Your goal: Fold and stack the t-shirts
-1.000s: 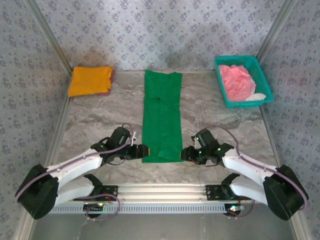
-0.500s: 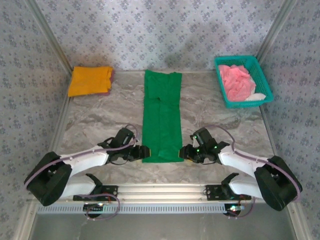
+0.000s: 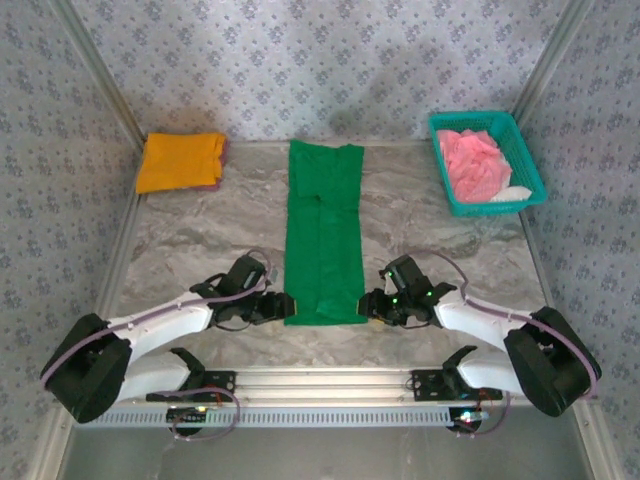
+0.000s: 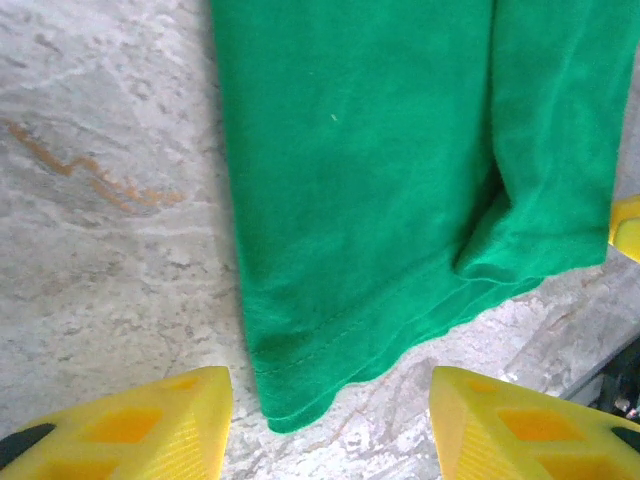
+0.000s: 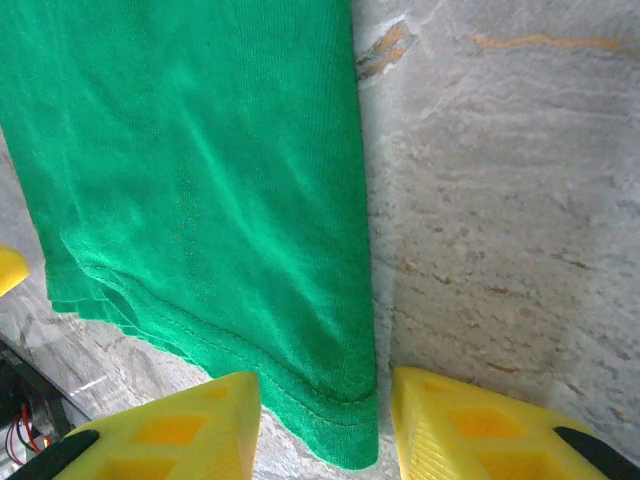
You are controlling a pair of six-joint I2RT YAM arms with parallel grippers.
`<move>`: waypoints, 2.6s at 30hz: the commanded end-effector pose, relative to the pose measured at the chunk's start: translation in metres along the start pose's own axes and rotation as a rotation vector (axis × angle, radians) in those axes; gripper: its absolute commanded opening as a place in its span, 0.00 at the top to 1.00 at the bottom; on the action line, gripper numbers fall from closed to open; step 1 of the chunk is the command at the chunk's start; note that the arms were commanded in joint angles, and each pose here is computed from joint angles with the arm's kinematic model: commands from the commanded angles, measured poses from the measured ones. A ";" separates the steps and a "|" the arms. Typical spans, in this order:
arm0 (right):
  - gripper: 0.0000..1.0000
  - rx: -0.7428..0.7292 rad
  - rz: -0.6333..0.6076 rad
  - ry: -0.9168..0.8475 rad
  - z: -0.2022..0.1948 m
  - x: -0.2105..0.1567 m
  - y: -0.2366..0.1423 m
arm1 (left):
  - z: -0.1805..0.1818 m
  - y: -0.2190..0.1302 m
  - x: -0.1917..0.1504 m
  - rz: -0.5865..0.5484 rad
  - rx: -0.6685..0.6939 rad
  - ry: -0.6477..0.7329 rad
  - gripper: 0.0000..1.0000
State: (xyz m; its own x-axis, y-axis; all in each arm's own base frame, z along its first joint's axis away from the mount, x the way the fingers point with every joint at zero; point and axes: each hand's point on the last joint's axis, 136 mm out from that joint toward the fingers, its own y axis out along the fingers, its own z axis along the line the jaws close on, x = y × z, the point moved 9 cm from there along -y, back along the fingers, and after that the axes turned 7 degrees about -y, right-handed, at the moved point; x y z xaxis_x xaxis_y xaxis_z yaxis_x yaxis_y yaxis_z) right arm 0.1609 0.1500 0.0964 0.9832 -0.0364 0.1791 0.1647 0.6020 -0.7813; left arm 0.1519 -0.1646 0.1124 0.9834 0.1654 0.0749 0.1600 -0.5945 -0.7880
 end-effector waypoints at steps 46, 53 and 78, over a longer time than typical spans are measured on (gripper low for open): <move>0.61 -0.012 -0.020 0.016 -0.005 0.002 0.001 | -0.031 0.029 0.003 0.113 0.044 0.005 0.55; 0.61 -0.019 -0.030 0.024 -0.008 0.000 -0.002 | -0.024 0.028 0.003 0.100 0.086 0.004 0.74; 0.61 0.093 0.140 0.001 0.032 -0.011 0.019 | -0.019 0.014 0.000 0.051 0.124 0.013 1.00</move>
State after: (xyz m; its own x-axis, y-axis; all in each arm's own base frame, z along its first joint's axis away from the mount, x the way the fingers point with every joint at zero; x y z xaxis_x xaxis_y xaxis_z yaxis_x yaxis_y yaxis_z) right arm 0.1573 0.1791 0.0968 0.9918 0.0297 0.1242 0.0776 0.6321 -0.7710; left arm 0.1579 -0.1898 0.1119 0.9908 0.1313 0.0330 0.0958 -0.5080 -0.8560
